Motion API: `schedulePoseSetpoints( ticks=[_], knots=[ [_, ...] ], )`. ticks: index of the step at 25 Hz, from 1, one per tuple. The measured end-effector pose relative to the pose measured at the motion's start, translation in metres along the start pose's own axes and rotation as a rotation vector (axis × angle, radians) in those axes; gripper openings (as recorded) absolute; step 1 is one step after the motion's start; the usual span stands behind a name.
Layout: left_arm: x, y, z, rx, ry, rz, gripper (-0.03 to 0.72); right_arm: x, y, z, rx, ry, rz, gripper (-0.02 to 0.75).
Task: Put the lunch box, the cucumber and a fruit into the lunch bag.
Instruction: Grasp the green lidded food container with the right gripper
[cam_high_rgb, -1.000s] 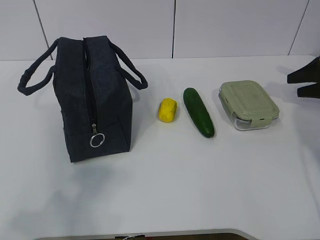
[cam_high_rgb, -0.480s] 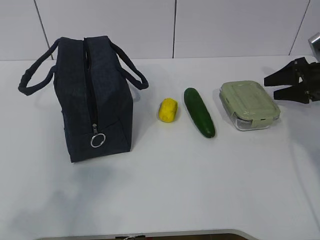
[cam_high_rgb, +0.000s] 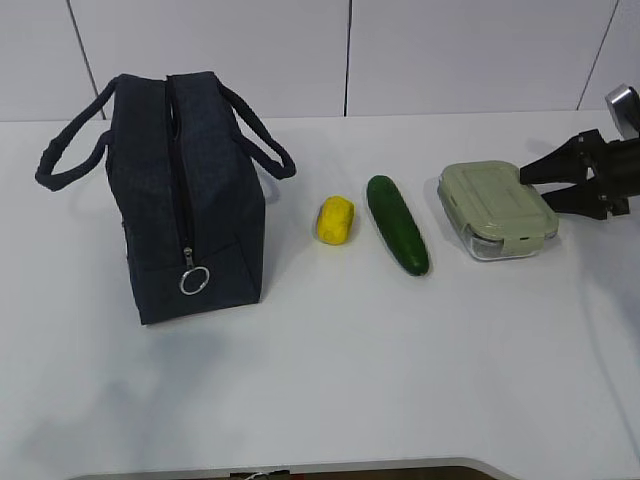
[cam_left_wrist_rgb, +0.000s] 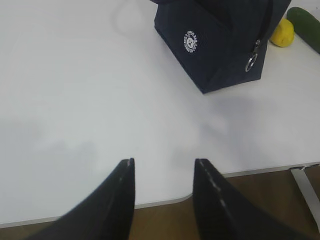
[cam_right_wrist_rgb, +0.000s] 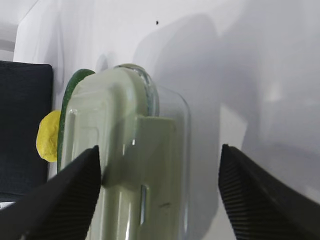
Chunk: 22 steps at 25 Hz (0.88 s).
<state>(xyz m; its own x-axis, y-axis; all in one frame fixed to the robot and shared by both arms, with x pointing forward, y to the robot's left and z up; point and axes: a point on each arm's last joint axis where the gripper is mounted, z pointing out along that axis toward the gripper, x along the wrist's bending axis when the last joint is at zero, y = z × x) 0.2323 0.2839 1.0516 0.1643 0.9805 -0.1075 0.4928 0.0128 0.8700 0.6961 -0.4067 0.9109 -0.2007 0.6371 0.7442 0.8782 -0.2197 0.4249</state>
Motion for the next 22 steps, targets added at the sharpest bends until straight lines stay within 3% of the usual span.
schedulePoseSetpoints(
  ticks=[22],
  knots=[
    [0.0,0.0,0.0,0.0,0.0,0.0,0.285,0.013,-0.001,0.018,0.04,0.016,-0.021,0.582]
  ],
)
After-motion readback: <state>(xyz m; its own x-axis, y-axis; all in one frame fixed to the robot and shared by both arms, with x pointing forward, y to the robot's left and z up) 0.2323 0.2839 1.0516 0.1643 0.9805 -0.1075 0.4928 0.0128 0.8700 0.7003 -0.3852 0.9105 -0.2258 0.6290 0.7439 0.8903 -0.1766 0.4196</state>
